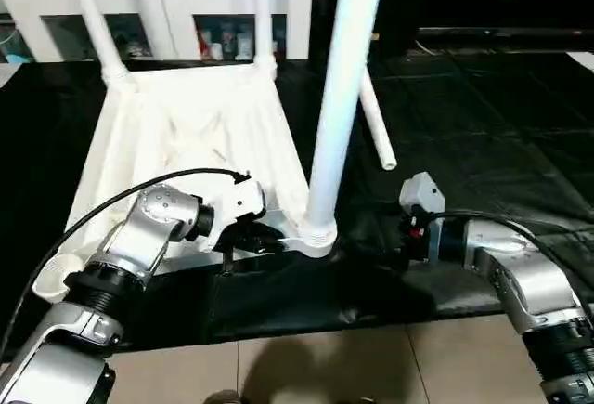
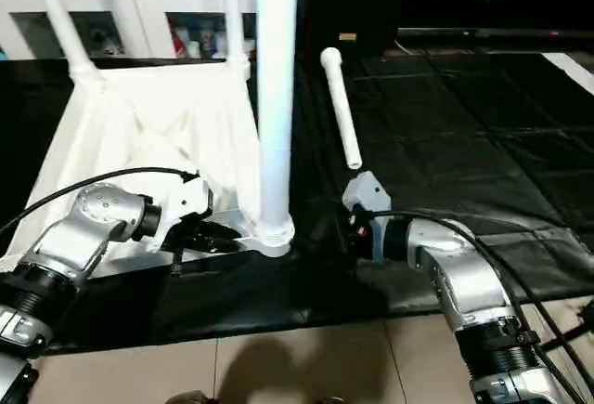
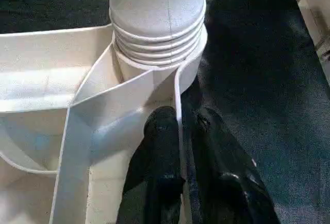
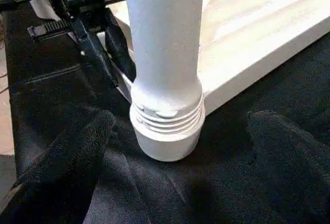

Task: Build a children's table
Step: Rotate leg to tighten

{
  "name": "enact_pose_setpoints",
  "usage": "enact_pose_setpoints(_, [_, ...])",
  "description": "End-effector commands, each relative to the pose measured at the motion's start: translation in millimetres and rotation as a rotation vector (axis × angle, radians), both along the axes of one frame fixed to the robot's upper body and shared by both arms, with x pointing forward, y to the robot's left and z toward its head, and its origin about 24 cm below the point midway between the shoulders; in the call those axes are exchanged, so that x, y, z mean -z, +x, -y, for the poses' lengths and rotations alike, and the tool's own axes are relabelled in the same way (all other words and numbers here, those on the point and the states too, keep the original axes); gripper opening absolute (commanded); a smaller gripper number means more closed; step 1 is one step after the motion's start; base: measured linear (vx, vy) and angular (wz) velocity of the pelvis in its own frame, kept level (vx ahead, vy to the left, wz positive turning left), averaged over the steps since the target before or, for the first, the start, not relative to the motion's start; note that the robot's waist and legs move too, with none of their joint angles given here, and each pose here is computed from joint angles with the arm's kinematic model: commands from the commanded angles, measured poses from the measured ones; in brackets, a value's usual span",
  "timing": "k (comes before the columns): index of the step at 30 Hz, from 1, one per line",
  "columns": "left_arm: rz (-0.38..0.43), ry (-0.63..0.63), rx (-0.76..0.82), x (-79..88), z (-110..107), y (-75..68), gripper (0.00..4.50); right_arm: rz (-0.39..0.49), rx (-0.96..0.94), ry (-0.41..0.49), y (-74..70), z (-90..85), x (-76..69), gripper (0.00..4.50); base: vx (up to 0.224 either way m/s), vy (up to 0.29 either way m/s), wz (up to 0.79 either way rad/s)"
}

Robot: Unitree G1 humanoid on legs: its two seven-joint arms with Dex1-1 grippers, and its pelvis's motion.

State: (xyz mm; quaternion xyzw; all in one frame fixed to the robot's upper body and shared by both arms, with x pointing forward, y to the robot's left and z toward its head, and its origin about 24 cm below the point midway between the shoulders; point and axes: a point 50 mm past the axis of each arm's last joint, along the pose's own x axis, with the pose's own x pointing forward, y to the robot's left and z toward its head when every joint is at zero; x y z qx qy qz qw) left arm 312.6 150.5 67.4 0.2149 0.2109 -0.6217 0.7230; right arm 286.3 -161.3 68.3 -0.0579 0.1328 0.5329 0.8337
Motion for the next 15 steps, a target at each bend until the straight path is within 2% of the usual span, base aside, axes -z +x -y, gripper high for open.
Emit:
enact_pose_setpoints(1, [-0.009,0.002,0.04,-0.7,3.6,-3.0,0.58,0.015,-0.01,-0.006,-1.0,-0.3,-1.4,4.5,0.0,0.0,0.0])
enact_pose_setpoints(3, [-0.01,0.005,0.038,-0.8,3.0,-2.7,0.31,0.016,-0.012,-0.008,-0.9,-0.5,-1.2,4.5,0.0,0.0,0.0])
enact_pose_setpoints(8, [-0.015,0.034,0.032,1.0,0.8,-2.2,0.04,0.016,-0.014,-0.008,-0.9,-1.0,-1.1,4.5,0.0,0.0,0.0])
enact_pose_setpoints(15, [-0.023,0.052,0.045,1.9,0.0,-2.9,0.04,0.016,-0.016,-0.009,-1.0,-1.2,-0.3,4.5,0.0,0.0,0.0])
